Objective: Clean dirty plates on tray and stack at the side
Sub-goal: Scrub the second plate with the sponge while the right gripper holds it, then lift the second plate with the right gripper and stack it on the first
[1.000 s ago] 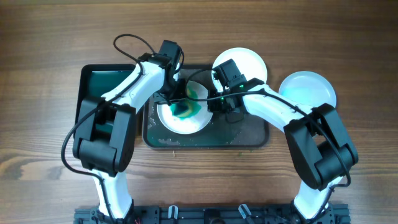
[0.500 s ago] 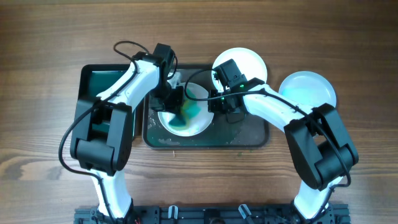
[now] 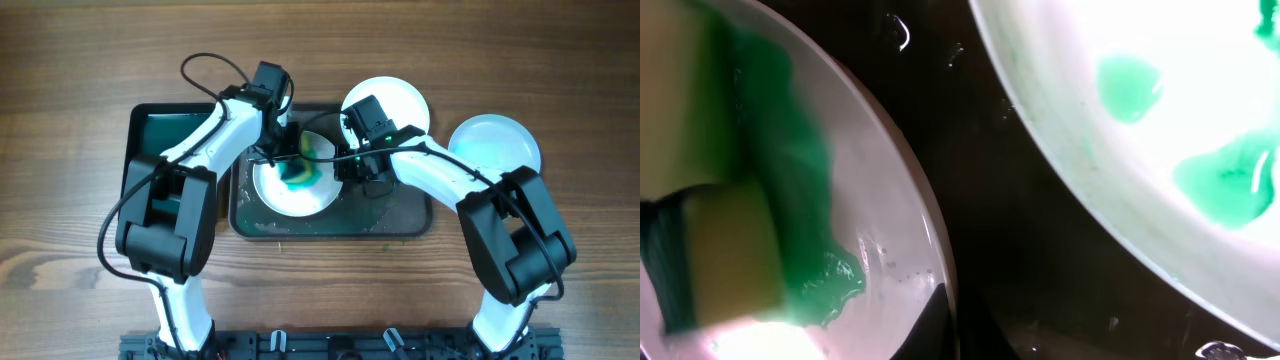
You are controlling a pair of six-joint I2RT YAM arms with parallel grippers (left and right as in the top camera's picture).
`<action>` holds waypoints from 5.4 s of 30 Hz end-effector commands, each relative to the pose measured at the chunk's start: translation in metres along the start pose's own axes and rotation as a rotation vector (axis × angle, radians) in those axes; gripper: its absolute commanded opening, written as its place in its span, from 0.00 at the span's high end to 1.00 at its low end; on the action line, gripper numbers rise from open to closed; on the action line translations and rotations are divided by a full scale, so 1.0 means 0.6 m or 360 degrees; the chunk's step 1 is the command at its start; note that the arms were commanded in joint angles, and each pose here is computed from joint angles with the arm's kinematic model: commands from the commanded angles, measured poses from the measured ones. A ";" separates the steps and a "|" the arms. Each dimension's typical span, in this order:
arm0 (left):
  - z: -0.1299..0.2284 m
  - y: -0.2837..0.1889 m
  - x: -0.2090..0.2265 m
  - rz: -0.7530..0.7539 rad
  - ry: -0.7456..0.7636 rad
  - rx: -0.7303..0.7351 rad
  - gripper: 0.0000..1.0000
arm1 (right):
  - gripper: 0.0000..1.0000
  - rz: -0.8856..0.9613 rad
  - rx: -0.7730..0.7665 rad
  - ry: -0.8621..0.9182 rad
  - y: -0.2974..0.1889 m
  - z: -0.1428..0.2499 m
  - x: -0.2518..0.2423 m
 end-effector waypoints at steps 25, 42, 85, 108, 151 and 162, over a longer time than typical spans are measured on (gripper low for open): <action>0.063 0.018 -0.067 -0.0013 -0.0050 0.0156 0.96 | 0.96 -0.0205 0.0118 0.0131 0.010 0.003 -0.025; 0.028 -0.010 0.031 -0.0815 -0.0312 -0.0293 0.96 | 0.96 -0.0204 0.0118 0.0127 0.010 0.003 -0.025; -0.036 -0.199 0.011 -0.0011 -0.0102 -0.0144 0.96 | 0.96 -0.0173 0.0173 0.0175 0.010 0.014 -0.028; -0.072 -0.233 0.095 -0.0024 -0.0317 -0.0240 0.96 | 0.96 0.0466 -0.0390 -0.0041 -0.136 0.011 0.011; -0.065 -0.228 0.094 -0.0037 -0.0320 -0.0195 0.96 | 0.96 0.1175 -0.1393 -0.0757 -0.279 0.082 0.176; -0.065 -0.228 0.094 -0.0036 -0.0320 -0.0196 0.96 | 0.96 0.0018 -0.0423 -0.0089 -0.245 -0.002 0.058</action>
Point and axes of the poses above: each gripper's point midway between its finger pads, its own y axis out along the fingers, its own x axis along the line the jaws close on, z = x × y, the point moved 6 cm from there along -y, back along the fingers
